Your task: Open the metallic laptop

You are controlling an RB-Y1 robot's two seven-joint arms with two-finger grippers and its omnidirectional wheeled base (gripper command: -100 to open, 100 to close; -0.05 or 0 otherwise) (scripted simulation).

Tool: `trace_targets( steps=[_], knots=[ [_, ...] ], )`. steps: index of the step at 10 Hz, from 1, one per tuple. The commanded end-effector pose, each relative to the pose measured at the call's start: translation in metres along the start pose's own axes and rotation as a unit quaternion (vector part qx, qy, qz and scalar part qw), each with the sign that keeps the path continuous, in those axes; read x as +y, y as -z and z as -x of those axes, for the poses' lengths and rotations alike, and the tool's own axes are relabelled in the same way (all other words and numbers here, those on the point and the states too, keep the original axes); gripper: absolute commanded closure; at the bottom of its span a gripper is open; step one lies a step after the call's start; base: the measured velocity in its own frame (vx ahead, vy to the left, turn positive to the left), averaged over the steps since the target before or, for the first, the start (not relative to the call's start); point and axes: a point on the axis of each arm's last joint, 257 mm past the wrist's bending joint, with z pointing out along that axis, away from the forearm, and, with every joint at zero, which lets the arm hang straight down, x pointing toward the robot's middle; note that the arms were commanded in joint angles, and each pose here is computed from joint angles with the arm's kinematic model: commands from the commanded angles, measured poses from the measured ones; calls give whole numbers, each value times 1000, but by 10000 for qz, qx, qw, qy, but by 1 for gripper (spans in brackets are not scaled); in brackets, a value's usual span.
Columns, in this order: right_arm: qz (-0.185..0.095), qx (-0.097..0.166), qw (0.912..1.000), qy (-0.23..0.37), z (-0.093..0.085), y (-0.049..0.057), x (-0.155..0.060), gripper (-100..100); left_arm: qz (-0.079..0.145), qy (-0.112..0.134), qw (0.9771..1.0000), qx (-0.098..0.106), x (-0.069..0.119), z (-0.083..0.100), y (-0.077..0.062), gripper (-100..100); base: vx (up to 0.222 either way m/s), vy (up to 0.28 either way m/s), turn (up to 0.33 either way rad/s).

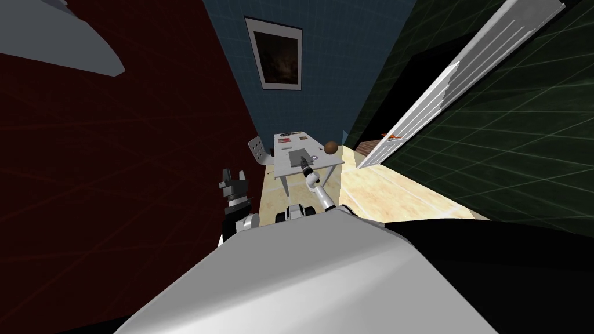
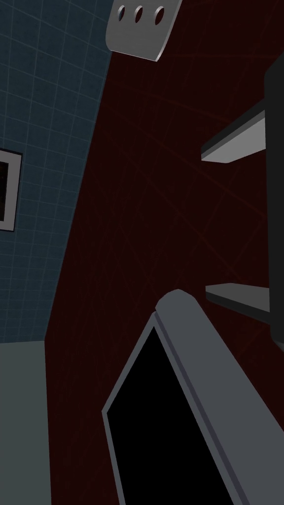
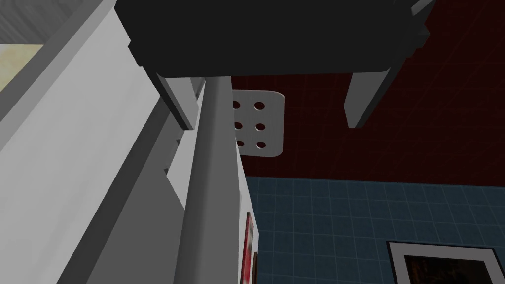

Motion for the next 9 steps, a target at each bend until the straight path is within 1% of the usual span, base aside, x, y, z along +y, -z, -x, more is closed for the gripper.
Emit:
trace_targets(
  steps=[1, 2, 3, 4, 9],
  knots=[
    [-29, 125, 9999, 1, 4, -13, -18, -100, 0, 0, 10000, 0, 0, 0, 0, 0, -78, -74, 106],
    [-29, 125, 9999, 1, 4, -13, -18, -100, 0, 0, 10000, 0, 0, 0, 0, 0, -47, -49, 45],
    [-12, 106, 9999, 2, 5, -12, -13, -100, 0, 0, 10000, 0, 0, 0, 0, 0, -12, -16, 2],
    [-1, 118, 9999, -2, 4, -12, -13, 0, 1, 0, 10000, 0, 0, 0, 0, 0, -5, -5, -3],
    [6, 120, 9999, -1, 4, -12, -12, 0, 0, 0, 10000, 0, 0, 0, 0, 0, 0, 0, 0]
  ],
)
